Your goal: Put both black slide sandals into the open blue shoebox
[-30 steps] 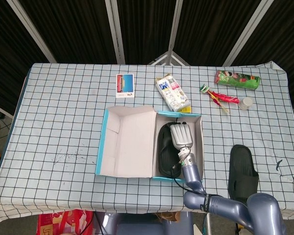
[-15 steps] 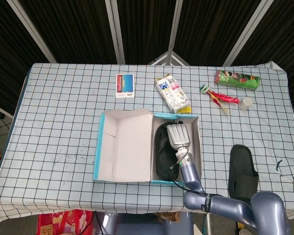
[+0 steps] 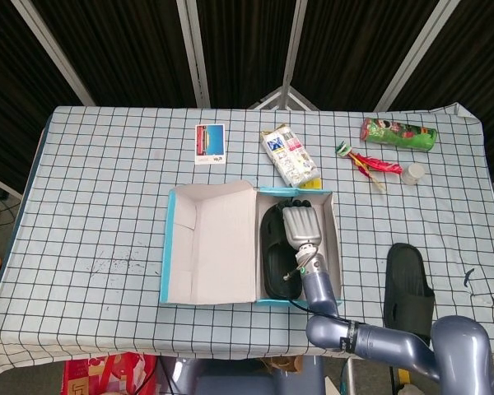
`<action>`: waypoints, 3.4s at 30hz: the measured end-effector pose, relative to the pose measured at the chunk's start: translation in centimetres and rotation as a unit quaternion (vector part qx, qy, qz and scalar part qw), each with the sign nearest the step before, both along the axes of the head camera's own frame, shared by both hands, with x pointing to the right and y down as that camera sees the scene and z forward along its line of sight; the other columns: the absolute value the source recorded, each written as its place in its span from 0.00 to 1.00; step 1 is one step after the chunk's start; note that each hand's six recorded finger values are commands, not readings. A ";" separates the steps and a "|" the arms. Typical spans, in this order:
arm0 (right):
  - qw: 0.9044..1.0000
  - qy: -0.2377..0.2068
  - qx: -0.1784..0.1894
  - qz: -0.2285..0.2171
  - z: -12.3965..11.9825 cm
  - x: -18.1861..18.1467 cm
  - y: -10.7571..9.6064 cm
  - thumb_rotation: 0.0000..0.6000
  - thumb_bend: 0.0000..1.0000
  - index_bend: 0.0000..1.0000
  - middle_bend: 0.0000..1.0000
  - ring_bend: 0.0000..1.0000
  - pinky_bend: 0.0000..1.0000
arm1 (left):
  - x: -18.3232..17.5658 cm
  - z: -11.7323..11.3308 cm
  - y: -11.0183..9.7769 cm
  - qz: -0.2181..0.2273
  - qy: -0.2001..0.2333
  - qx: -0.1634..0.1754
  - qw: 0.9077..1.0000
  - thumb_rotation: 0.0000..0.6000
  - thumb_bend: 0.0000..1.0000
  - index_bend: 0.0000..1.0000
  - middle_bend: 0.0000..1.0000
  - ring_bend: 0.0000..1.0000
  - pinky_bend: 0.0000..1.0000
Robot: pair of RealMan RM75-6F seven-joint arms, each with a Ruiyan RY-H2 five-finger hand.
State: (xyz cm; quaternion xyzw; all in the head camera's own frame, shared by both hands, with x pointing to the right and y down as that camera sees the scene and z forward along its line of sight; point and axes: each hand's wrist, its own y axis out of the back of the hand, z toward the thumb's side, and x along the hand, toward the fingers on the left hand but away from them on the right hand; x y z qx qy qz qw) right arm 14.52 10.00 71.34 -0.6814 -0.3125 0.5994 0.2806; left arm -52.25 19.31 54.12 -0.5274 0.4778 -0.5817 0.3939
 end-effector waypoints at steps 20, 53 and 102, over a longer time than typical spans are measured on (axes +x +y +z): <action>0.998 0.040 -0.035 -0.021 -4.0 0.9 -0.5 1.00 0.35 0.28 0.22 0.19 0.15 | -0.2 0.0 -0.1 -0.003 -0.003 -0.001 1.000 1.00 0.37 0.06 0.00 0.00 0.13; 0.982 0.135 0.045 0.127 -18.2 28.0 4.9 1.00 0.28 0.17 0.15 0.17 0.15 | -1.5 -0.6 -0.2 -0.023 -0.011 0.021 0.999 1.00 0.37 0.06 0.00 0.00 0.13; 0.982 0.133 -0.062 0.120 -11.1 28.7 23.0 1.00 0.19 0.08 0.09 0.09 0.11 | -1.3 0.2 -0.4 -0.021 -0.023 0.020 0.999 1.00 0.37 0.06 0.00 0.00 0.13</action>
